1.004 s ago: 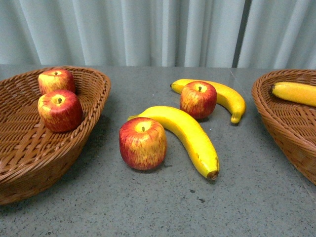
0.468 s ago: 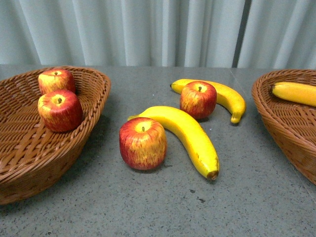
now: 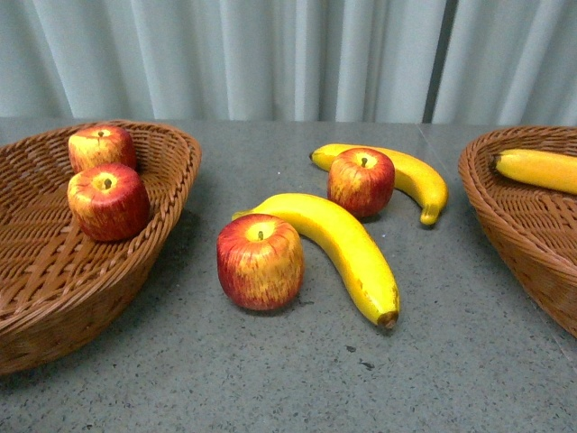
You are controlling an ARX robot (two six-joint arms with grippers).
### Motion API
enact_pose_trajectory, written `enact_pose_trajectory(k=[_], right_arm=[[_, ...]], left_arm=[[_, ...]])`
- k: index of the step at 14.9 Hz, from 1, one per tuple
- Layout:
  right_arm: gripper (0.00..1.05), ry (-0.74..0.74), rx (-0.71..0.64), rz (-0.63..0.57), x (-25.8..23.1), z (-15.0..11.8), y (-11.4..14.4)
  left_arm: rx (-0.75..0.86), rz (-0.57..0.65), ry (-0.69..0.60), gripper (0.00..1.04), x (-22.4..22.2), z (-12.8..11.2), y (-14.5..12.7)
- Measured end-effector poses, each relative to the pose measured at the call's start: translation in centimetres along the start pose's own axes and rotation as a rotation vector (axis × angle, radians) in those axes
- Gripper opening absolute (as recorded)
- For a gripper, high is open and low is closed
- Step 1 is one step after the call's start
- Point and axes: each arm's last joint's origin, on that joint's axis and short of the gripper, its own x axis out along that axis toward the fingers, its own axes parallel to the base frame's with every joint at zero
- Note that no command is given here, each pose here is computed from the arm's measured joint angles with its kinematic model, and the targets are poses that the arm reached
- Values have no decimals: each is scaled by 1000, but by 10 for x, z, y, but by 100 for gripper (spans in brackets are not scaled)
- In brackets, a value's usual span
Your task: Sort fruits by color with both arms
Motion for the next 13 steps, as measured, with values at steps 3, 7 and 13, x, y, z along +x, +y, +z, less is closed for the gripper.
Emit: enact_pose_trajectory(k=[3, 7, 13], right_arm=[[98, 1, 0, -1, 0, 0, 0], [98, 1, 0, -1, 0, 0, 0], [98, 2, 0, -1, 0, 0, 0]], left_arm=[[139, -238, -126, 98, 40, 73, -29], [347, -632, 63, 98, 99, 93, -102], [436, -783, 286, 98, 139, 51, -154]])
